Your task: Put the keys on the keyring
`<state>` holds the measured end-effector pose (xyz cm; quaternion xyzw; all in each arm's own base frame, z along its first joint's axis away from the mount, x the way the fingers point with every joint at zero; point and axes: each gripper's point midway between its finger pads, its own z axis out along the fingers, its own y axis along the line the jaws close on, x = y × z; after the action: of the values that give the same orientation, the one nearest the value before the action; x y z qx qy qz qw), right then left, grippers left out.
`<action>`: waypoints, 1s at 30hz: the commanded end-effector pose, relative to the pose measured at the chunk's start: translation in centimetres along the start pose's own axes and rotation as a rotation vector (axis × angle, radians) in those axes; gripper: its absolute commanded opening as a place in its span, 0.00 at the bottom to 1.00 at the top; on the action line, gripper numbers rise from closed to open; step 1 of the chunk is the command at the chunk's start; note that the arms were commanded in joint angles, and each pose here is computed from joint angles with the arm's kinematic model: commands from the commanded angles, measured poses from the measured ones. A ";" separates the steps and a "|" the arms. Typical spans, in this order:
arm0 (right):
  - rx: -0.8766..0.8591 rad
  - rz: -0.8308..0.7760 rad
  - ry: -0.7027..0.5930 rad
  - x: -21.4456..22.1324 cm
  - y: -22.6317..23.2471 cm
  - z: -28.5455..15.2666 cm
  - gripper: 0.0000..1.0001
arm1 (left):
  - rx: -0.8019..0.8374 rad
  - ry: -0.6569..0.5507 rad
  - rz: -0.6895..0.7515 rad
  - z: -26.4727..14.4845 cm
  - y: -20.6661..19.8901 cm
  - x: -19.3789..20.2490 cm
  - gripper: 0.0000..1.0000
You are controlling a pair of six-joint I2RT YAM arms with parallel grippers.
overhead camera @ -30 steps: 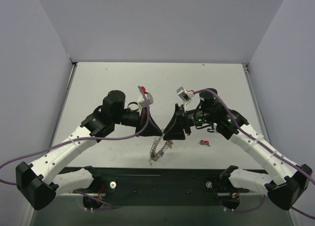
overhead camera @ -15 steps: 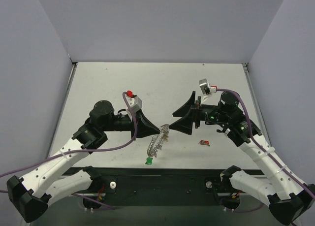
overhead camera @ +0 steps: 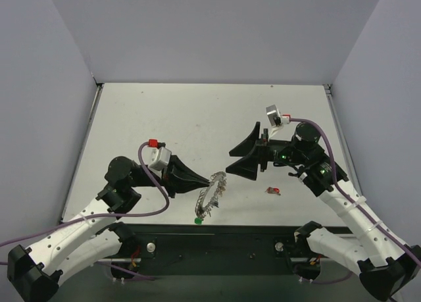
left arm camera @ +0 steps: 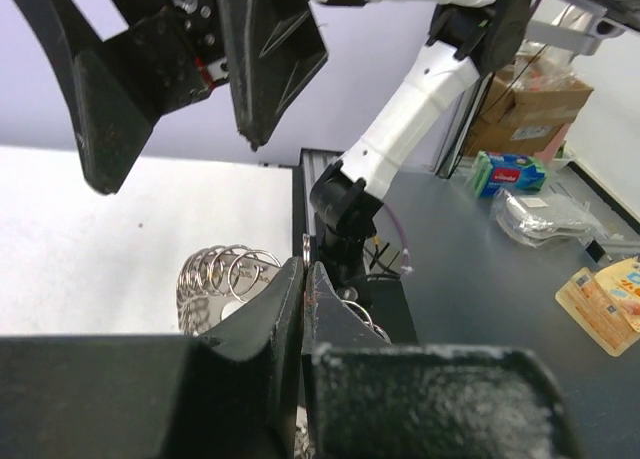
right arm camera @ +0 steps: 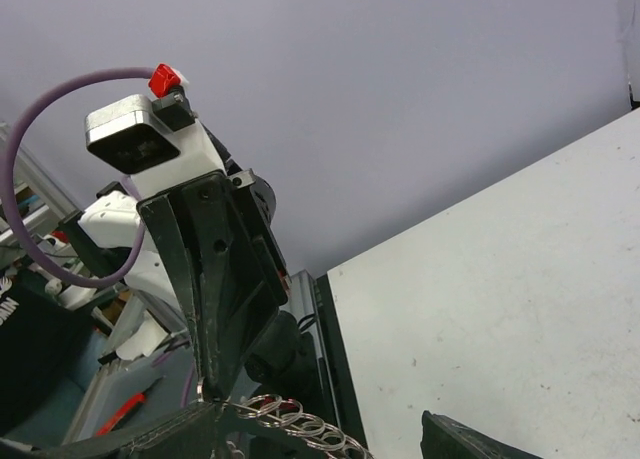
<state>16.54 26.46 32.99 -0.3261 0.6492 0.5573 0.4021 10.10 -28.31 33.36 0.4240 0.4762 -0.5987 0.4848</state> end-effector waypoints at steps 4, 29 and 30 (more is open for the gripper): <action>-0.061 -0.080 -0.035 -1.0 1.3 -0.6 0.82 | 0.211 -0.157 0.181 -0.2 -4.3 -4.0 0.00; -0.008 -0.091 -0.018 -0.4 1.9 -0.7 0.76 | -0.061 -0.163 0.090 1.0 0.9 -5.4 0.00; -0.014 -0.096 -0.010 -0.2 2.2 -0.4 0.75 | -0.085 -0.161 0.084 1.0 1.4 -5.4 0.00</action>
<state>15.25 25.84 32.26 -0.3311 0.6533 0.5527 0.3975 10.66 -28.75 35.16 0.4077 0.4434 -0.6138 0.5103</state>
